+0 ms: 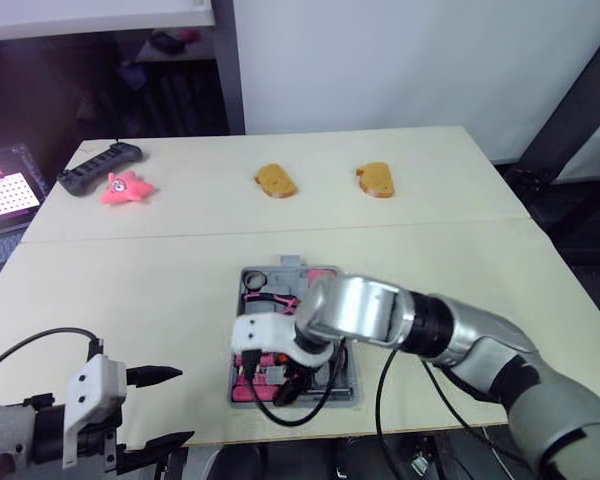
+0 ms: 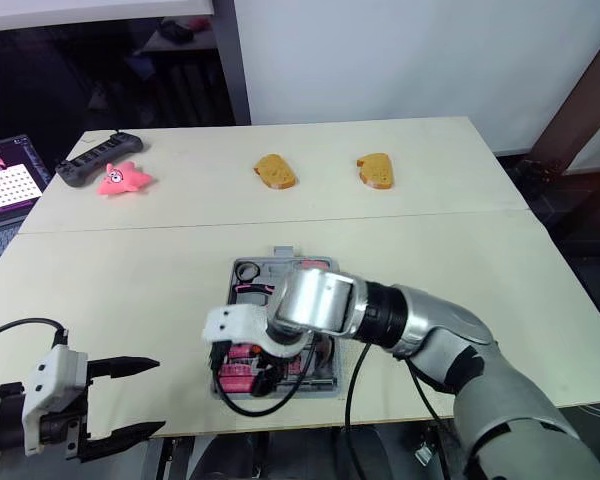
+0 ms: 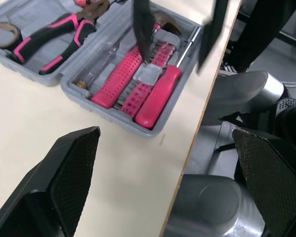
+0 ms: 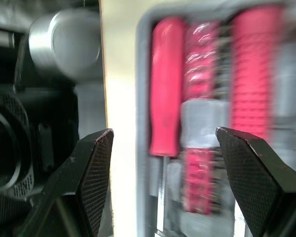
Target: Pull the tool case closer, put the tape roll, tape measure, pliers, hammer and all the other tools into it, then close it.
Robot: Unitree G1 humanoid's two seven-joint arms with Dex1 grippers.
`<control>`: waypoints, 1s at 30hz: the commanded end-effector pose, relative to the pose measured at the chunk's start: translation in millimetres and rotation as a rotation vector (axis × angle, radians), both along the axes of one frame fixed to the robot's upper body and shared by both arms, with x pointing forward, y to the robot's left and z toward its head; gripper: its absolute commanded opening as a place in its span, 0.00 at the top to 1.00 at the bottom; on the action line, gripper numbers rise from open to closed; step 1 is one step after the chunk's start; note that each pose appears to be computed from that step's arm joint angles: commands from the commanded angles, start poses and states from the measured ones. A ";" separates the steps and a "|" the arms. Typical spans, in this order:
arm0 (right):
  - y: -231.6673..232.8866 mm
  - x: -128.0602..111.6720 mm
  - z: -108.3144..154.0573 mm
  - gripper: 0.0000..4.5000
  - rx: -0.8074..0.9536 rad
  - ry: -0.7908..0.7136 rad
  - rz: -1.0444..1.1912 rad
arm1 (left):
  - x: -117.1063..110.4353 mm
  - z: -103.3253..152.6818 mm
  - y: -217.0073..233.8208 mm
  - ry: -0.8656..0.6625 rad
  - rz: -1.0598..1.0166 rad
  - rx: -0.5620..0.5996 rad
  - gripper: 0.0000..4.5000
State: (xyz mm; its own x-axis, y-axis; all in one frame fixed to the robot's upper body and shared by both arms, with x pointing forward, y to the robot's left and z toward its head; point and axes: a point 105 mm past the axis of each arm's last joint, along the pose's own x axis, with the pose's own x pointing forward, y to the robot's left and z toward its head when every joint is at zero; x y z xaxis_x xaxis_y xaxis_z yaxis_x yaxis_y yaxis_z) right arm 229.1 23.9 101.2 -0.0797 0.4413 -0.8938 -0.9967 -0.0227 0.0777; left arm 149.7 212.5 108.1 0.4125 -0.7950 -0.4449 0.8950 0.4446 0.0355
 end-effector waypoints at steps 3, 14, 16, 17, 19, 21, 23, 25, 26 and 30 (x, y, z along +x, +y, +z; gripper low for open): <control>19.5 6.2 43.5 0.22 0.414 -0.098 0.078 | 5.2 10.8 6.5 -0.035 -0.001 0.017 0.00; 2.1 1.6 -4.5 0.73 0.554 -0.043 0.199 | 12.9 19.7 10.8 -0.044 -0.014 0.015 0.00; 1.3 -1.5 -11.0 0.95 0.561 -0.028 0.200 | 12.4 20.2 12.1 -0.041 -0.015 0.017 0.00; 0.7 -2.0 -14.6 0.99 0.558 -0.026 0.200 | 11.9 20.2 12.7 -0.038 -0.017 0.020 0.00; 0.2 -2.6 -18.9 0.99 0.557 -0.021 0.197 | 11.6 20.8 13.1 -0.036 -0.018 0.022 0.00; -0.8 0.3 -23.6 0.99 0.548 -0.029 0.184 | 11.5 21.4 13.7 -0.034 -0.020 0.024 0.00; -3.3 2.6 -30.6 0.99 0.529 -0.035 0.177 | 11.8 22.1 14.6 -0.034 -0.022 0.026 0.00; -7.6 3.5 -40.0 0.99 0.503 -0.036 0.177 | 12.3 22.5 14.9 -0.034 -0.024 0.028 0.00; -11.1 3.4 -46.5 0.99 0.482 -0.036 0.179 | 12.6 22.6 14.9 -0.034 -0.025 0.029 0.00; -30.2 -3.5 -81.3 0.99 0.394 -0.018 0.205 | 13.2 21.5 14.9 -0.032 -0.026 0.032 0.00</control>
